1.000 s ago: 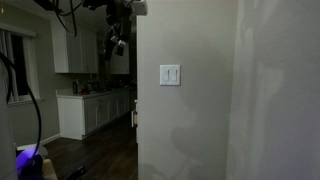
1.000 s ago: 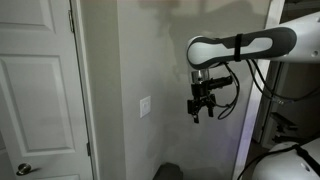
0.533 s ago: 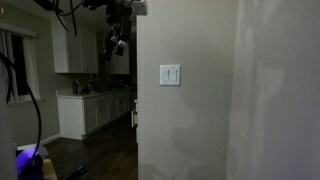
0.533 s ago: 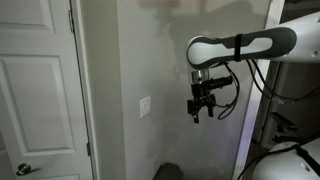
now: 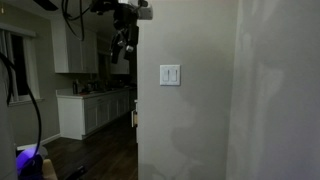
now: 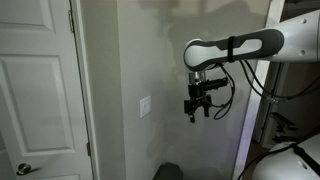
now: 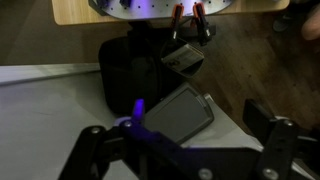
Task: Turn on the left light switch
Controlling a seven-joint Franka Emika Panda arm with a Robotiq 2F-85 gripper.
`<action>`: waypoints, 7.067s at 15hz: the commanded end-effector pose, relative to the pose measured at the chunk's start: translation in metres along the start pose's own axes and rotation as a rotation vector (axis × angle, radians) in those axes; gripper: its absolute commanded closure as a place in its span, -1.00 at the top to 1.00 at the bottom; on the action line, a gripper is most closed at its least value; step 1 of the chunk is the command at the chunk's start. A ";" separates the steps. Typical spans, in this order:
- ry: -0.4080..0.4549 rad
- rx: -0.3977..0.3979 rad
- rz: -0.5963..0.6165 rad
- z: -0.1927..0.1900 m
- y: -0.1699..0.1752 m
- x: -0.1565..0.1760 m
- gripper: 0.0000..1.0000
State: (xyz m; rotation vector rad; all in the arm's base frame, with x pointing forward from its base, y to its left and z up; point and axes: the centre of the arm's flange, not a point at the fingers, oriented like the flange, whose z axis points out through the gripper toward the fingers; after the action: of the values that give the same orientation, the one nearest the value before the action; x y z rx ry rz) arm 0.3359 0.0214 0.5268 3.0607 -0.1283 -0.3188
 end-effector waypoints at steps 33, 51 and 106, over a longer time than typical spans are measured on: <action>0.318 0.153 -0.465 0.020 0.002 0.172 1.00; 0.680 0.120 -0.514 0.005 -0.027 0.192 -1.00; 0.828 0.194 -0.528 0.044 -0.023 0.198 -1.00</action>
State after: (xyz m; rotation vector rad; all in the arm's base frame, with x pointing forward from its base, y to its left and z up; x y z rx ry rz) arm 0.5302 0.0283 0.4412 3.0475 0.7013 1.0335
